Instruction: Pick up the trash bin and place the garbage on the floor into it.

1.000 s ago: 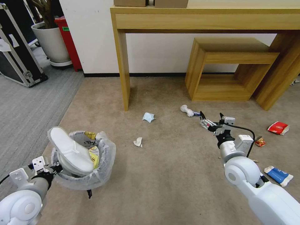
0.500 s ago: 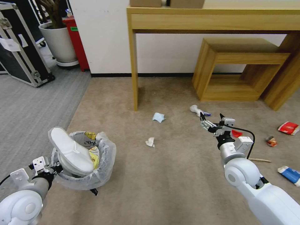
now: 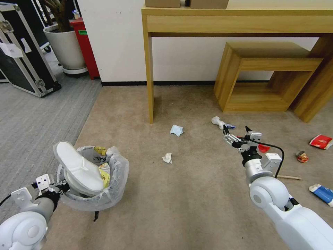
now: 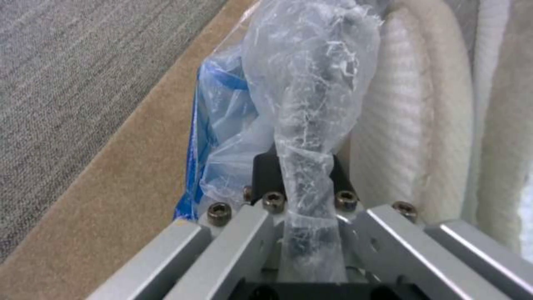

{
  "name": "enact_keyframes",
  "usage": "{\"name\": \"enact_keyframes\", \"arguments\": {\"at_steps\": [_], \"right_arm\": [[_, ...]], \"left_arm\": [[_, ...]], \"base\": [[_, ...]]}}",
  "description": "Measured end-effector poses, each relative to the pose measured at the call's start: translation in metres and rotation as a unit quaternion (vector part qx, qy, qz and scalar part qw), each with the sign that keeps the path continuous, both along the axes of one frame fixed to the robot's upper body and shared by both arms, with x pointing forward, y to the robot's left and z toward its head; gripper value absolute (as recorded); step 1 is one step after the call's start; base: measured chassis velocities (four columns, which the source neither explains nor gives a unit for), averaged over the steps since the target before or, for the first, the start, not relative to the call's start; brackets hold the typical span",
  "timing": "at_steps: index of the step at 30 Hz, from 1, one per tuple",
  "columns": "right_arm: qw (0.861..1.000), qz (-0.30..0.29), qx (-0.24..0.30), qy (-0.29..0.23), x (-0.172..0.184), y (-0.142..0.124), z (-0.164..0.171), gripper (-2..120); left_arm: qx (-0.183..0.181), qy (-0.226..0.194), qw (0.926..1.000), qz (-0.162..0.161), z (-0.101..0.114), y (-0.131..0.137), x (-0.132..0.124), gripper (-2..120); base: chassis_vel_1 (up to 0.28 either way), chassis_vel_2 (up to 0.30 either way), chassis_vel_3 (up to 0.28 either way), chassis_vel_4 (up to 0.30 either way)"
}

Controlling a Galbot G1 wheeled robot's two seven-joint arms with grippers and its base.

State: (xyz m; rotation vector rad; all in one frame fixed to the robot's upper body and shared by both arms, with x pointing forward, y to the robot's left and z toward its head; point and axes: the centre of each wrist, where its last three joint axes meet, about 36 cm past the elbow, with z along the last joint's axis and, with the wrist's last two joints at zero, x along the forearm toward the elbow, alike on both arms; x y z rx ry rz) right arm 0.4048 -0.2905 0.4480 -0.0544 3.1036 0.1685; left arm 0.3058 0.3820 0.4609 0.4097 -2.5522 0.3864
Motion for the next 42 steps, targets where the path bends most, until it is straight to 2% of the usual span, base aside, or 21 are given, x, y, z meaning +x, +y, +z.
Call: {"name": "enact_keyframes", "arguments": {"at_steps": [13,34,36,42], "right_arm": [[1.0,-0.008,-0.005,0.004,-0.005,-0.001,0.005,100],[1.0,-0.002,-0.013,-0.001,-0.007,0.005,-0.002,100],[1.0,-0.002,-0.01,0.008,-0.007,0.007,-0.002,100],[0.994,0.012,0.037,0.103,-0.007,0.028,0.005,100]], "left_arm": [[0.001,-0.001,1.0,-0.001,0.001,0.0,-0.002,0],[0.001,-0.003,1.0,-0.002,-0.002,-0.001,-0.004,0],[0.001,-0.003,1.0,-0.002,-0.002,-0.002,-0.004,0],[0.001,-0.001,1.0,-0.001,-0.005,-0.002,-0.003,0]], "base": [[-0.047,0.046,0.041,-0.045],[-0.21,0.211,0.199,-0.205],[0.0,0.0,0.0,0.0],[0.039,-0.045,-0.027,0.038]]}}
